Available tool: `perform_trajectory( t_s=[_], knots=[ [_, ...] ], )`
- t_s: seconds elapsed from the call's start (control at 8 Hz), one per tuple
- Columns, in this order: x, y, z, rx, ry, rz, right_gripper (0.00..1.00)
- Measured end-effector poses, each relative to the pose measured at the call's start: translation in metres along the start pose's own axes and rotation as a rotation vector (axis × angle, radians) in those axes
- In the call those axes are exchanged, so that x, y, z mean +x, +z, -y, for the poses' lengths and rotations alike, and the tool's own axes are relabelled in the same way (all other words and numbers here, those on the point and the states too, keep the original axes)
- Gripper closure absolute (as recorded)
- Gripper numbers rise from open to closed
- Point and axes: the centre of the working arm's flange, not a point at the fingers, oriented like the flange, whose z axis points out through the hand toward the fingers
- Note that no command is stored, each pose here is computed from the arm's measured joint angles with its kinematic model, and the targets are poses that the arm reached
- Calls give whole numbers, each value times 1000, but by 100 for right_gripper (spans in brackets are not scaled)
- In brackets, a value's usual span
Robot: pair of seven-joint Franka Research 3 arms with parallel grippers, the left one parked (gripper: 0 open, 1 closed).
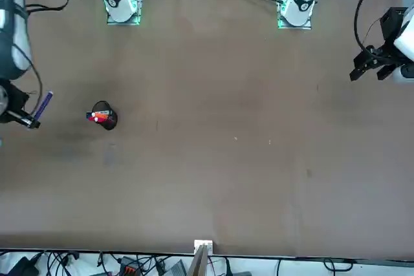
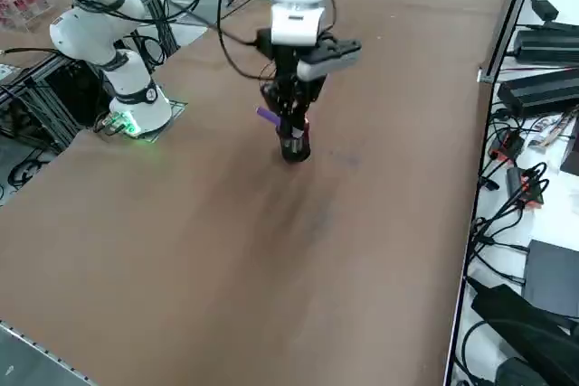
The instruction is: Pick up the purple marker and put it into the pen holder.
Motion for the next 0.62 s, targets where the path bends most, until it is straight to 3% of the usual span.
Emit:
perform_trajectory(
  t_s=[0.25,0.62],
  knots=[
    [-22,-9,39,-156,209,-88,86],
    [-53,-9,60,-394,533,-195,86]
  ],
)
